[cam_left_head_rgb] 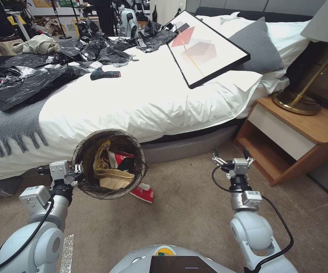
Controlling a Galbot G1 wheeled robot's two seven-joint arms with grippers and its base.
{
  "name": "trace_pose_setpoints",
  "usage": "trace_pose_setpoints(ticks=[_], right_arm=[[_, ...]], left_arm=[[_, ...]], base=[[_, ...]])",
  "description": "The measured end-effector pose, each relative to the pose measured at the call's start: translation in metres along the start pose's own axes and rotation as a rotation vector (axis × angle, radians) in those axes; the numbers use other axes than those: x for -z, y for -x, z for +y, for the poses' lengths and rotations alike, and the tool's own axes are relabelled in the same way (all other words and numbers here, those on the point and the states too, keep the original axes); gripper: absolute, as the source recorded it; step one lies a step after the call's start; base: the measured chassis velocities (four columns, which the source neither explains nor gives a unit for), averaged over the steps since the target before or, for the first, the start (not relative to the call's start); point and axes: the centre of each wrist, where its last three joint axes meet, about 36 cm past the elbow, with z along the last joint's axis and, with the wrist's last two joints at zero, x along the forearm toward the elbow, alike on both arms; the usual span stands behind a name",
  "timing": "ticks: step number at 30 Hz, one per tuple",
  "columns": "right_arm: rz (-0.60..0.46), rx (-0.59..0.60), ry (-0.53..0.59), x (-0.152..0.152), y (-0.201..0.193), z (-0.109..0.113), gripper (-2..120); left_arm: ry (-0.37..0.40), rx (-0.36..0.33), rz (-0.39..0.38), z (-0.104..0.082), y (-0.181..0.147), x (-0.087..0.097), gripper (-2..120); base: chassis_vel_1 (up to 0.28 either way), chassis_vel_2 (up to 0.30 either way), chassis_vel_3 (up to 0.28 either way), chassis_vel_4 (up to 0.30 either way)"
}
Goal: Pick up the trash bin, then pick up the garbage from the floor and place it into the trash bin.
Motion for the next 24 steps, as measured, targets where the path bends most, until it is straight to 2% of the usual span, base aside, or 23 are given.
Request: trace_pose_setpoints(ticks=[24], right_arm=[[0.014,0.030,-0.010,-0.0043,0.0034,0.0020,100]], left_arm=[[-0.015,-0.011,0.005,0.0011,0.0005,0.0013,0]], base=[[0.000,0.000,0.000,0.000]])
